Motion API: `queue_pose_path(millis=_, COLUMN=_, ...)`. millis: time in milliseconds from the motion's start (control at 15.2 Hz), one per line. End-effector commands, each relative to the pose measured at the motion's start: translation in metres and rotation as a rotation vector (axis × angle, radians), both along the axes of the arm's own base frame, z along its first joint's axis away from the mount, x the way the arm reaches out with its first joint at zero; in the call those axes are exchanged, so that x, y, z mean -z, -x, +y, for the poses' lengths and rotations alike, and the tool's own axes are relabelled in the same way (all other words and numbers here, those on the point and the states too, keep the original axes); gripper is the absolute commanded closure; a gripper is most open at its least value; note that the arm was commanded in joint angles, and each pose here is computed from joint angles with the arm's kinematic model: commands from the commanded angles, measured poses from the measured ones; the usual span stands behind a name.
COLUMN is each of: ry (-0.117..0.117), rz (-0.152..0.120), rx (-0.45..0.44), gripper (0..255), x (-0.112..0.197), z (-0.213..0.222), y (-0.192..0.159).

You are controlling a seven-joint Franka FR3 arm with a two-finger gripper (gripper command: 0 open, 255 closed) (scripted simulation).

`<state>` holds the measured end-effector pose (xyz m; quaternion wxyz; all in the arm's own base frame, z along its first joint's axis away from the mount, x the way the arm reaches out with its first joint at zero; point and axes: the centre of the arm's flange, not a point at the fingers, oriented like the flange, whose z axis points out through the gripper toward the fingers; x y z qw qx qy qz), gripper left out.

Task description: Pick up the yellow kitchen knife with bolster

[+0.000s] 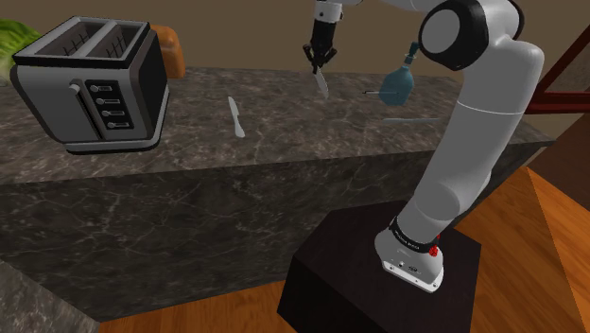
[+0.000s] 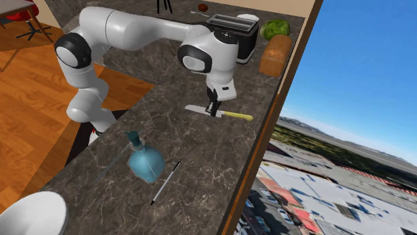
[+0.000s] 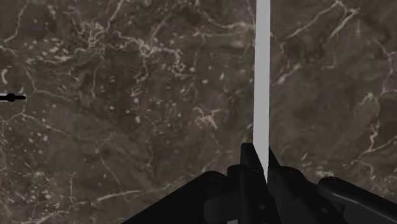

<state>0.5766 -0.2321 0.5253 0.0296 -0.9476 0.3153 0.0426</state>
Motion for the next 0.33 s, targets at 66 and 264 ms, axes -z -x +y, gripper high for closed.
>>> queue_pose_path(millis=66, ry=0.000, rz=0.000, rx=0.000, gripper=255, x=-0.016, z=0.001, y=0.000)
queue_pose_path(millis=264, ry=0.000, rz=0.000, rx=0.000, gripper=255, x=-0.022, z=0.001, y=0.000)
